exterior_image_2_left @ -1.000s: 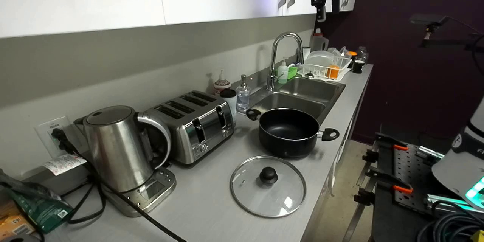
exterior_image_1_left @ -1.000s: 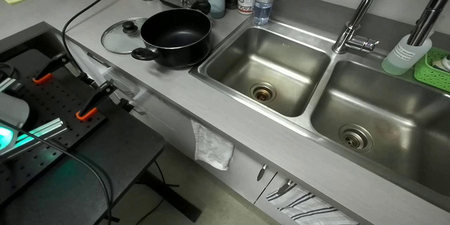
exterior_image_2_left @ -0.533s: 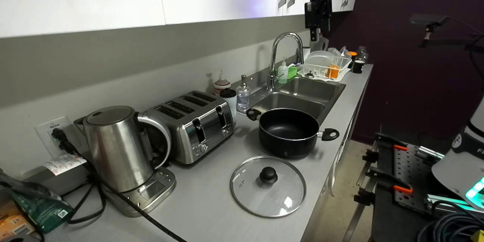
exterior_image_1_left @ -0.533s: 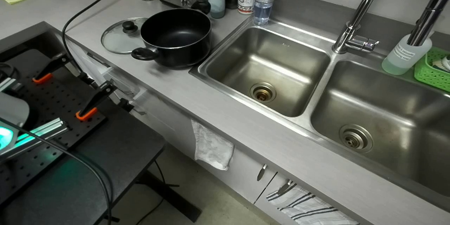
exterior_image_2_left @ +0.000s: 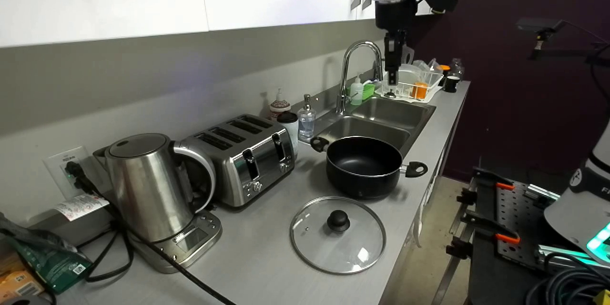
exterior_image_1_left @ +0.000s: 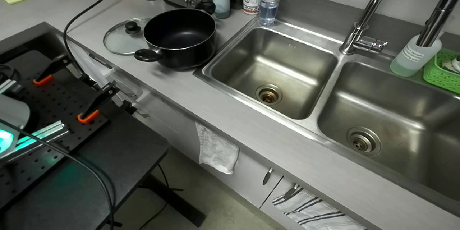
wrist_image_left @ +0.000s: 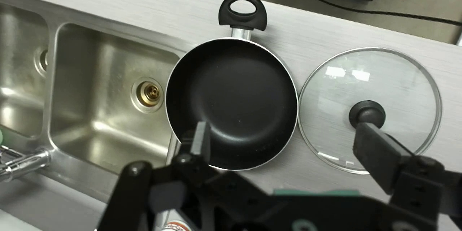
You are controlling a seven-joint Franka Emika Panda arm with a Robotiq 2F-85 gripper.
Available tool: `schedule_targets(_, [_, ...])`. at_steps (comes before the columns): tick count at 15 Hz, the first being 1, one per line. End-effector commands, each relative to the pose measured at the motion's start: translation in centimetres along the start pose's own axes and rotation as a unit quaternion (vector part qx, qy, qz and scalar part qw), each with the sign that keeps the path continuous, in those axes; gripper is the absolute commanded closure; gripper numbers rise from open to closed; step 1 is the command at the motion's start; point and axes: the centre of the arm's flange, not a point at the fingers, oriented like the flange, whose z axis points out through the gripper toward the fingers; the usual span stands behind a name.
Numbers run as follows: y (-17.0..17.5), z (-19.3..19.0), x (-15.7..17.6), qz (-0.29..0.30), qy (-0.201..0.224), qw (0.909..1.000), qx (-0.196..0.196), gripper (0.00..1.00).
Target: Place the lid on the pot
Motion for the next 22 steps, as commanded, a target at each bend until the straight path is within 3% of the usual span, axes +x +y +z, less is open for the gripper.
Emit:
schedule_targets(1, [-2.0,2.0,-0.2,-0.071,0.034,0.9966,-0.023,0.00])
schedule_targets(6, [-4.3,3.8,1.6,-0.156,0.070,0.9846,-0.037,0.00])
schedule_targets(11, [-5.9,5.8,3.9,-0.234,0.079,0.9688,-0.021,0.00])
schedule_targets(22, [-8.8,11.0,7.7,-0.377,0.049,0.9249,0.009,0.00])
